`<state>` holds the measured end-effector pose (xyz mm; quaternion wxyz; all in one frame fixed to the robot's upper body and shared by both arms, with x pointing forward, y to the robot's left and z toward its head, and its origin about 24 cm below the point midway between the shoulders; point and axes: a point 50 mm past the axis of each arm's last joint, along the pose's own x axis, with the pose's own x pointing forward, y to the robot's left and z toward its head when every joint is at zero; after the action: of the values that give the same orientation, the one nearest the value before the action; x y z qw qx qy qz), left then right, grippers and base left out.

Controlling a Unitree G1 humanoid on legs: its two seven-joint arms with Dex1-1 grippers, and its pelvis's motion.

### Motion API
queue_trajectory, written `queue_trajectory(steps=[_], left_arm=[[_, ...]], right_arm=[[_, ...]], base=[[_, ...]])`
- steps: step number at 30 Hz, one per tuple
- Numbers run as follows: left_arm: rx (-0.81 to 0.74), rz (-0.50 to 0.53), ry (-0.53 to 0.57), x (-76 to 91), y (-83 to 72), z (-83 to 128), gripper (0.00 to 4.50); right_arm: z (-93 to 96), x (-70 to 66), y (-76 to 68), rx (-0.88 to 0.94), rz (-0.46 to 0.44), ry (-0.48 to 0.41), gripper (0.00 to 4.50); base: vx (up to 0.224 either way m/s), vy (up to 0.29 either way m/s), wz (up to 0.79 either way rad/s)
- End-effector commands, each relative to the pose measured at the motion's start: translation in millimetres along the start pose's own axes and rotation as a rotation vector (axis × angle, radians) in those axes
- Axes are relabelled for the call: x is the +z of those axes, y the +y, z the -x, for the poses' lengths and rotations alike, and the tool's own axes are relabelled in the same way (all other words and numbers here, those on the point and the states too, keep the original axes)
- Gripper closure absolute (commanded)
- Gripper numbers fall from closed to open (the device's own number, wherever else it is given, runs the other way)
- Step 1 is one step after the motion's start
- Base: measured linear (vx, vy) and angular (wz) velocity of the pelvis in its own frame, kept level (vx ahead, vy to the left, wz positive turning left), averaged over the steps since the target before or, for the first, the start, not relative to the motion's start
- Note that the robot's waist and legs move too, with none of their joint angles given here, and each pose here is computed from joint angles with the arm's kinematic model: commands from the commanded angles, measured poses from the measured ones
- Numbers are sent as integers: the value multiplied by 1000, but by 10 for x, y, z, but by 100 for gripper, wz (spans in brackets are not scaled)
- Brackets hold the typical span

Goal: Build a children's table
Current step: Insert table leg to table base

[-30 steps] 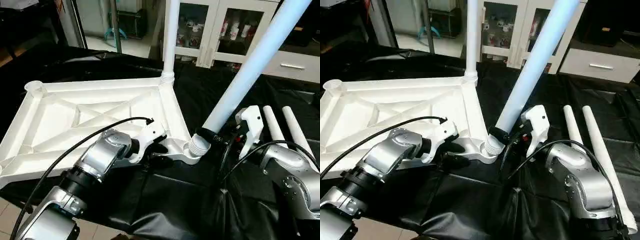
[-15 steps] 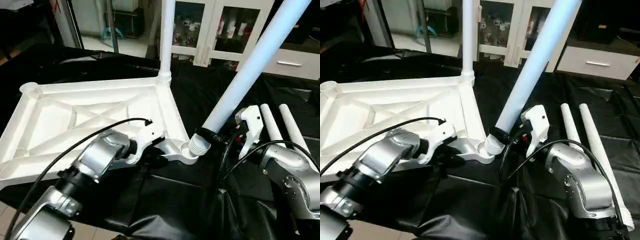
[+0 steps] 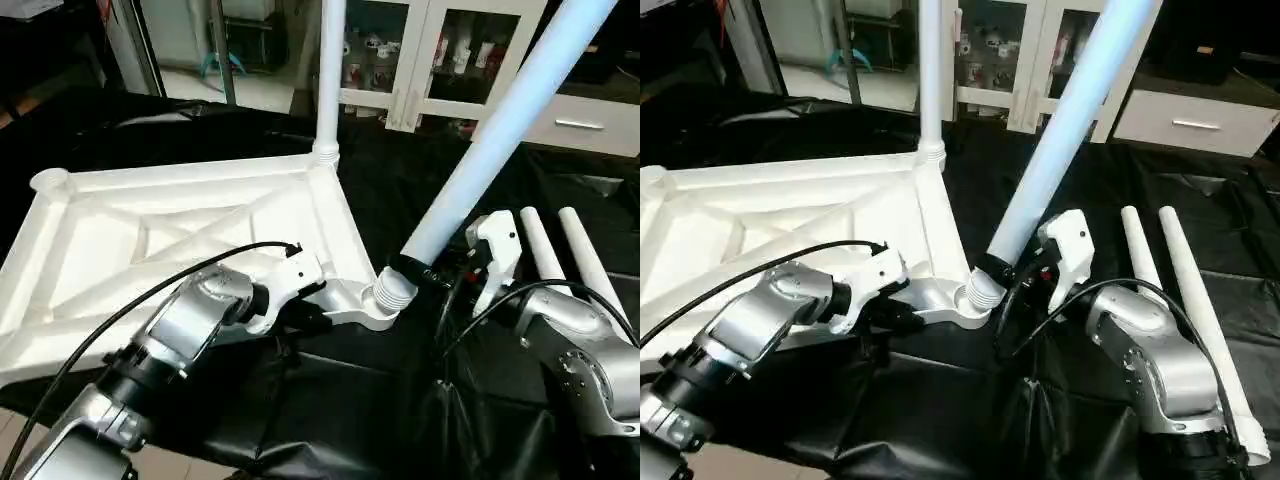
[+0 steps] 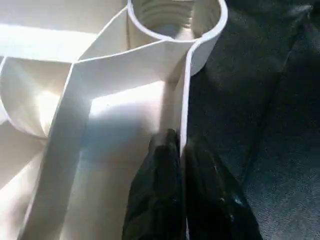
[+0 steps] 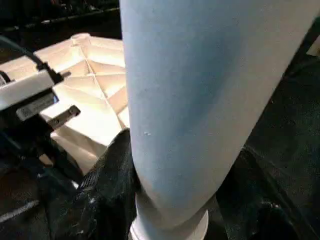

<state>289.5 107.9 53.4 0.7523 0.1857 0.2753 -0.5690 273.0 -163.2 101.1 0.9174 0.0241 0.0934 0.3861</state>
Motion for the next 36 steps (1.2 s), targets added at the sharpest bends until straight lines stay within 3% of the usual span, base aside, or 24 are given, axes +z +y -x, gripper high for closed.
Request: queue_trajectory(steps=[1, 4, 17, 36], left_arm=[[-73, 52, -41, -123, -128, -54, 450], [-83, 53, -70, -136, -209, -57, 450], [-31, 39, -101, -124, -219, -50, 450], [4, 28, -98, -106, -156, -56, 450]], right_arm=[[-38, 35, 0, 2, -7, 1, 267], [-94, 42, 11, 45, -21, 50, 267], [-120, -24, 41, 160, 12, 250, 267], [-85, -2, 122, 246, 8, 310, 267]], base=[[0, 0, 0], [0, 0, 0], [0, 0, 0], [0, 0, 0]])
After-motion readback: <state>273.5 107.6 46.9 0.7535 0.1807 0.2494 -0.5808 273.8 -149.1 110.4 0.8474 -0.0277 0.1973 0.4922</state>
